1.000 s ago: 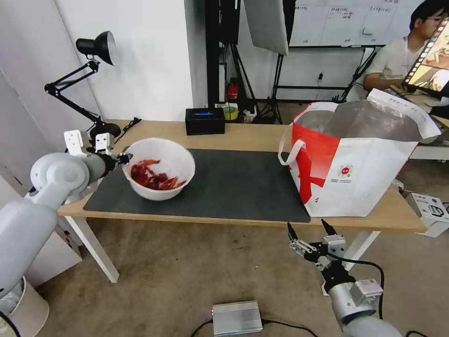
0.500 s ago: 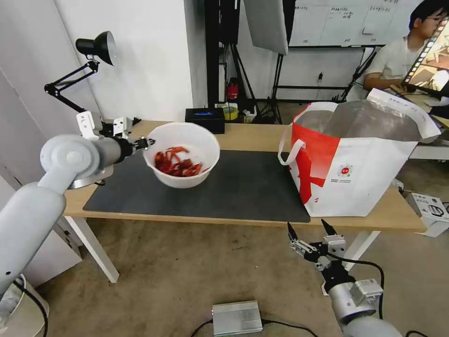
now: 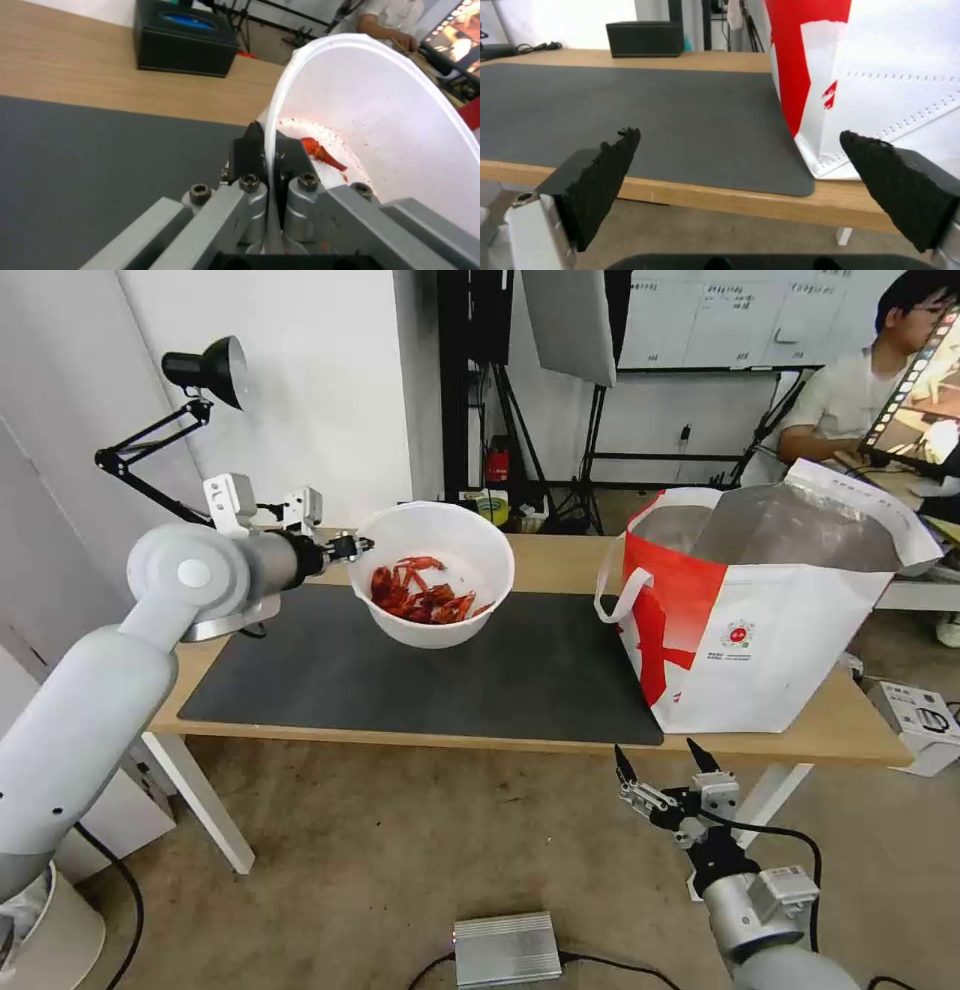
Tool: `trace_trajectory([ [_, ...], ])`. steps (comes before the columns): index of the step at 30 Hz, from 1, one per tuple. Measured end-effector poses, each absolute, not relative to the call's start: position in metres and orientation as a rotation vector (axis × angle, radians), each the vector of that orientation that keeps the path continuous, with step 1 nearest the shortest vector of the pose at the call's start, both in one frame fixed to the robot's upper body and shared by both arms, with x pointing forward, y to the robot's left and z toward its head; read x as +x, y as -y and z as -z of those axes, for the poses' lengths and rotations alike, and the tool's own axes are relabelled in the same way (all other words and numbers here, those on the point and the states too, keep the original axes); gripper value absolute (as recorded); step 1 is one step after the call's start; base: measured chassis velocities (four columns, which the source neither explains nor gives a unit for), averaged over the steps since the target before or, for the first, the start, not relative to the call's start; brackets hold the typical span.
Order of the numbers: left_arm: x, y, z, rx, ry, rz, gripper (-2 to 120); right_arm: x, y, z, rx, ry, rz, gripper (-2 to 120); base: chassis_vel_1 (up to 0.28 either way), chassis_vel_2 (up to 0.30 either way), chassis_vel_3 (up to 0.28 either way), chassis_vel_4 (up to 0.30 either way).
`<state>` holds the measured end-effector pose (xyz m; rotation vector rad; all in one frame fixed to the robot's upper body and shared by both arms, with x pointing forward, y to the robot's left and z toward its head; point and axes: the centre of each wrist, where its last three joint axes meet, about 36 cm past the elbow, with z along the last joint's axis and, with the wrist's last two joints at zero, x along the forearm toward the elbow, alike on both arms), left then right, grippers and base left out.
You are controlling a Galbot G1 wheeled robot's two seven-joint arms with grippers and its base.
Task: Pick up the trash from the table and place it into the takeout bag.
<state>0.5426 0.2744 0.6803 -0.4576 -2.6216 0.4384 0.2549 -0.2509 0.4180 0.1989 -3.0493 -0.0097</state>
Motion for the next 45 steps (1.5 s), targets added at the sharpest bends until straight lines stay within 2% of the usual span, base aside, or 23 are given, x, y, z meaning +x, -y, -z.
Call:
trace_trajectory([
  [12,0.557,-0.221,-0.69,-0.583,2.602,-0.532,0,0.255,0.251,-0.418,0.199,3.049,0.01,100,0.0,0.0,0.0,0.0],
  [21,0.568,-0.196,-0.702,-0.588,2.615,-0.565,0,0.255,0.251,-0.418,0.199,3.049,0.01,100,0.0,0.0,0.0,0.0],
  [37,0.577,-0.144,-0.722,-0.601,2.575,-0.834,0,0.255,0.251,-0.418,0.199,3.049,0.01,100,0.0,0.0,0.0,0.0],
  [45,0.577,-0.117,-0.73,-0.655,2.545,-0.846,0,0.255,0.251,-0.418,0.199,3.049,0.01,100,0.0,0.0,0.0,0.0],
])
